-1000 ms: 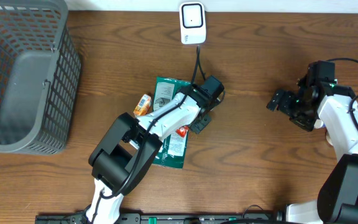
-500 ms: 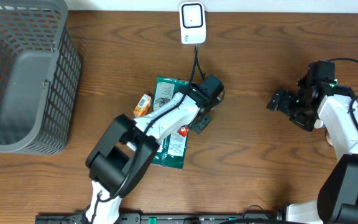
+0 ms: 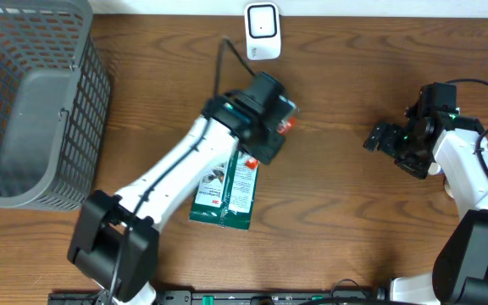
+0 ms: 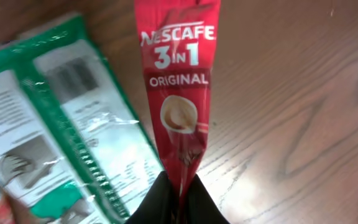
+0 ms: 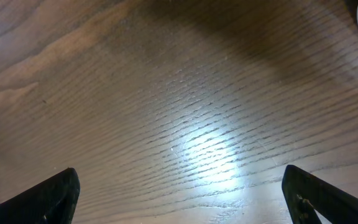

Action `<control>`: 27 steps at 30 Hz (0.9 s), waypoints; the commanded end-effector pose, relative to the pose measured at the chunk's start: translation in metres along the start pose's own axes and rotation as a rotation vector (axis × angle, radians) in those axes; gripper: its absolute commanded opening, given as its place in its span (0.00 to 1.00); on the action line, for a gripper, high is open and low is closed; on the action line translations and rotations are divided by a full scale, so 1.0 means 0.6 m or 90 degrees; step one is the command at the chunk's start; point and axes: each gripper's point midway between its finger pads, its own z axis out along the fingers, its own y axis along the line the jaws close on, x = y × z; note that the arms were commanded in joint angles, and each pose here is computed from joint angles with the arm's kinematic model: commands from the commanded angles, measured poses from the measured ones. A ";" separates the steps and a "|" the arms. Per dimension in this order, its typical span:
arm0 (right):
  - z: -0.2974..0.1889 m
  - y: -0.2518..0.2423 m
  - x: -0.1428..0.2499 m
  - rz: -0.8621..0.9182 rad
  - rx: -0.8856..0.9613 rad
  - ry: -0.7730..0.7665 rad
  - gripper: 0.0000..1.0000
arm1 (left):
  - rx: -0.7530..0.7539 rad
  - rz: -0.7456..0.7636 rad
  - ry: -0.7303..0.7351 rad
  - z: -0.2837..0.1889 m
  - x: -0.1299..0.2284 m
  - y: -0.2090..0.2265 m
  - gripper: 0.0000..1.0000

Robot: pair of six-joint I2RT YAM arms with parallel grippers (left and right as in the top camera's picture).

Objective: Scan the item barcode
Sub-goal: 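Lift the sachet with the left gripper toward the scanner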

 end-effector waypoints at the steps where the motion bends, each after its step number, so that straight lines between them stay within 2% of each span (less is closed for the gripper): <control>1: -0.008 -0.002 -0.001 -0.009 0.002 -0.011 0.99 | 0.031 -0.023 -0.057 -0.064 -0.051 0.021 0.07; 7: -0.008 -0.002 -0.001 -0.009 0.002 -0.011 0.99 | 0.006 -0.003 -0.182 -0.174 -0.145 0.051 0.07; 10: -0.008 -0.002 -0.001 -0.009 0.002 -0.012 0.99 | -0.008 0.023 -0.228 -0.211 -0.173 0.059 0.07; 12: -0.008 -0.002 -0.002 -0.008 0.002 -0.012 0.99 | -0.037 0.022 -0.234 -0.216 -0.177 0.072 0.07; 15: -0.008 -0.002 -0.001 -0.009 0.002 -0.011 0.99 | -0.066 0.011 -0.177 -0.193 -0.146 0.079 0.07; 16: -0.008 -0.002 -0.001 -0.009 0.002 -0.012 0.99 | -0.067 0.008 -0.146 -0.177 -0.128 0.078 0.17; 17: -0.008 -0.002 -0.001 -0.009 0.002 -0.011 0.99 | -0.065 0.008 -0.115 -0.164 -0.111 0.076 0.36; 18: -0.008 -0.002 -0.001 -0.009 0.002 -0.012 0.99 | -0.062 0.011 -0.071 -0.145 -0.087 0.074 0.50; 20: -0.008 -0.002 -0.001 -0.009 0.002 -0.011 0.99 | -0.053 0.011 0.015 -0.118 -0.039 0.071 0.66; 22: -0.008 -0.002 -0.001 -0.009 0.002 -0.012 0.99 | -0.043 -0.001 0.102 -0.095 0.009 0.070 0.71; 27: -0.008 -0.002 -0.001 -0.009 0.002 -0.011 0.99 | -0.029 -0.037 0.233 -0.019 0.085 0.073 0.72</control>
